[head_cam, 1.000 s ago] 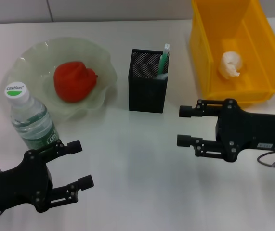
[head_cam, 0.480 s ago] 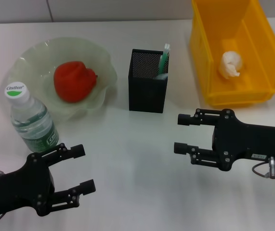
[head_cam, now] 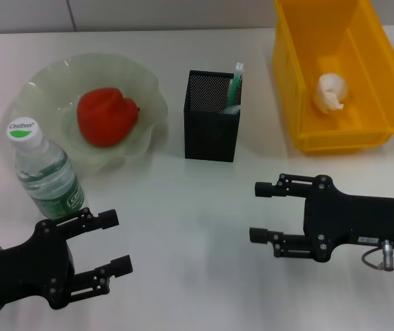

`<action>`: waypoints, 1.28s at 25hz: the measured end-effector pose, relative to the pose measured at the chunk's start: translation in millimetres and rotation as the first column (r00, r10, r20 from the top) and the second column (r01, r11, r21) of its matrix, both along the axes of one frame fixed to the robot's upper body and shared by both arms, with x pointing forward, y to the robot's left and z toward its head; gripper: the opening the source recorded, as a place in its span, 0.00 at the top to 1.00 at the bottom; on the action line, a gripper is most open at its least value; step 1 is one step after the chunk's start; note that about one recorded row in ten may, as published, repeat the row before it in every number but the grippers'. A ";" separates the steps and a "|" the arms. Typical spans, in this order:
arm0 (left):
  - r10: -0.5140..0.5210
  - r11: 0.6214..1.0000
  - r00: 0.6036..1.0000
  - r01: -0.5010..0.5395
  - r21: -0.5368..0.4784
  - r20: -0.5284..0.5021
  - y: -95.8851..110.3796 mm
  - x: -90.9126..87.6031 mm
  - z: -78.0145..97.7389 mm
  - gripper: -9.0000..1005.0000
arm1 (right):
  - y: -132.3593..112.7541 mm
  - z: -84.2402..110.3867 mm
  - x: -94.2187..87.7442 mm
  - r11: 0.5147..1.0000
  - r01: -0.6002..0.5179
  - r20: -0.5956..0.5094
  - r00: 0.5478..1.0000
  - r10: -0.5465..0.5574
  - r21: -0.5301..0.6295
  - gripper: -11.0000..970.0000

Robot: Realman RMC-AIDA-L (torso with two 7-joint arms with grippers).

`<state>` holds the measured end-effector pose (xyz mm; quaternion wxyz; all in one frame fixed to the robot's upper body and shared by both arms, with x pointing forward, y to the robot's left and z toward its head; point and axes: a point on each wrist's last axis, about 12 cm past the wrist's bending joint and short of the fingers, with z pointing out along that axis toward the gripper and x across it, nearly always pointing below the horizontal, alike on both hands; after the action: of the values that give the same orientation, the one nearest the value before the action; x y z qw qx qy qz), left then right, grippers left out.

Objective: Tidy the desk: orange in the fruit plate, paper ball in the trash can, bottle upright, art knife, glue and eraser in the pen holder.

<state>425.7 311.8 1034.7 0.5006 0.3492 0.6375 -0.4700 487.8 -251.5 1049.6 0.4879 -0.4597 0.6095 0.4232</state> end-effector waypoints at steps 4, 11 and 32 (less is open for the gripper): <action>-0.005 1.000 1.000 0.005 0.003 0.000 -0.1 0.4 0.1 0.20 | 0.1 -1.0 -0.7 1.000 -0.006 -0.012 1.000 0.006 -0.006 0.29; -0.062 0.997 0.998 0.063 0.046 -0.023 -2.4 7.8 0.4 0.29 | 0.1 -3.2 0.2 1.000 0.000 -0.013 1.000 0.000 -0.026 0.20; -0.128 0.986 0.990 0.134 0.100 -0.064 2.0 24.1 7.9 0.22 | 0.8 -3.4 -1.7 0.999 -0.035 -0.024 0.999 0.034 -0.042 0.20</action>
<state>449.8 313.8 1042.6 0.4312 0.4023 0.6510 -0.4779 486.1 -250.7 1046.2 0.4636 -0.4754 0.6158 0.4241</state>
